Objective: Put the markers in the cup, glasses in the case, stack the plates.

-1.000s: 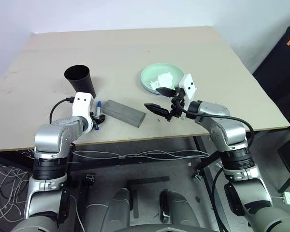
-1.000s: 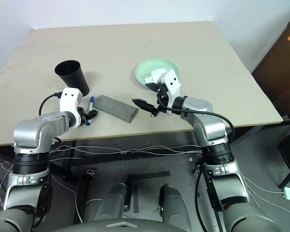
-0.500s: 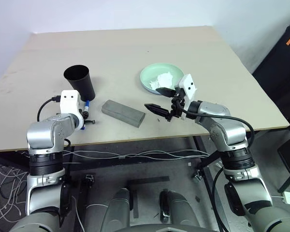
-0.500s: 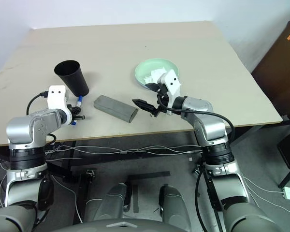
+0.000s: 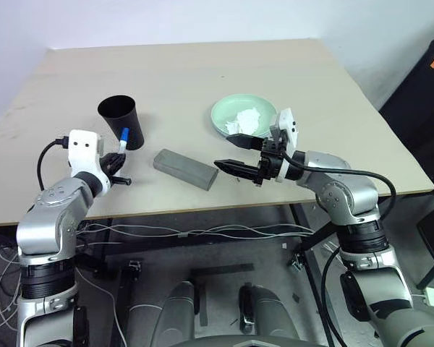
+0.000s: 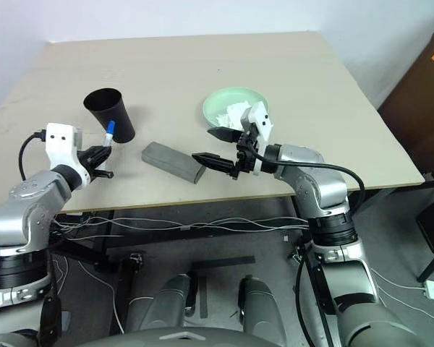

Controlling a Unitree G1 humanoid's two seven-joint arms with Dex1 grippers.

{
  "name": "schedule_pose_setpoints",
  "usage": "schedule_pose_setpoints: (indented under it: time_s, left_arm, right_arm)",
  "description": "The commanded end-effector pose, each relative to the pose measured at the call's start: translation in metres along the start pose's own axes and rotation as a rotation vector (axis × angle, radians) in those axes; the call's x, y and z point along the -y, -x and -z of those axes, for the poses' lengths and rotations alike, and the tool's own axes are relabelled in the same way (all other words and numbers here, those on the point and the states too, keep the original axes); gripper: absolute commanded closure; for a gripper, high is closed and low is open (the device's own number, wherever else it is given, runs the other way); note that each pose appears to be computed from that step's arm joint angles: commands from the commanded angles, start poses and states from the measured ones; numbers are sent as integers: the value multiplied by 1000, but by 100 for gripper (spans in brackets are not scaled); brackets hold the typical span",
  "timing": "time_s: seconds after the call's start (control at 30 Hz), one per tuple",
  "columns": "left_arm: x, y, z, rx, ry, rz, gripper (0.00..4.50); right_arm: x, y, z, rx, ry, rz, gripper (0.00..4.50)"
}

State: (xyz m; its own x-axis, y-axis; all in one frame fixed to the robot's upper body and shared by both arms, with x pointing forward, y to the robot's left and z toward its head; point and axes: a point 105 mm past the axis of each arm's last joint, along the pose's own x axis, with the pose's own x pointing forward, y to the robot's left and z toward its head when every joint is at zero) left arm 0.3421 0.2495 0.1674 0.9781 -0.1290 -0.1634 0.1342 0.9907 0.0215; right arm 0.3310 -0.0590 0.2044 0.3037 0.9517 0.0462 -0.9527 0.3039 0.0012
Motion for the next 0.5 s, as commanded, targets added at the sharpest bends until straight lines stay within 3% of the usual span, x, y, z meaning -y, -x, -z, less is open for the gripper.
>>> schedule_pose_setpoints:
  time_s: [0.03,0.3,0.5]
  left_arm:
    - [14,12,-32,142,-16,65,422]
    - [42,34,-124,688,-25,254,422]
    - [24,28,-168,877,-75,204,422]
  right_arm:
    - [-10,-3,-21,37,69,-65,0]
    - [-5,-10,-24,44,89,-47,0]
    - [-8,-7,-27,59,80,-52,0]
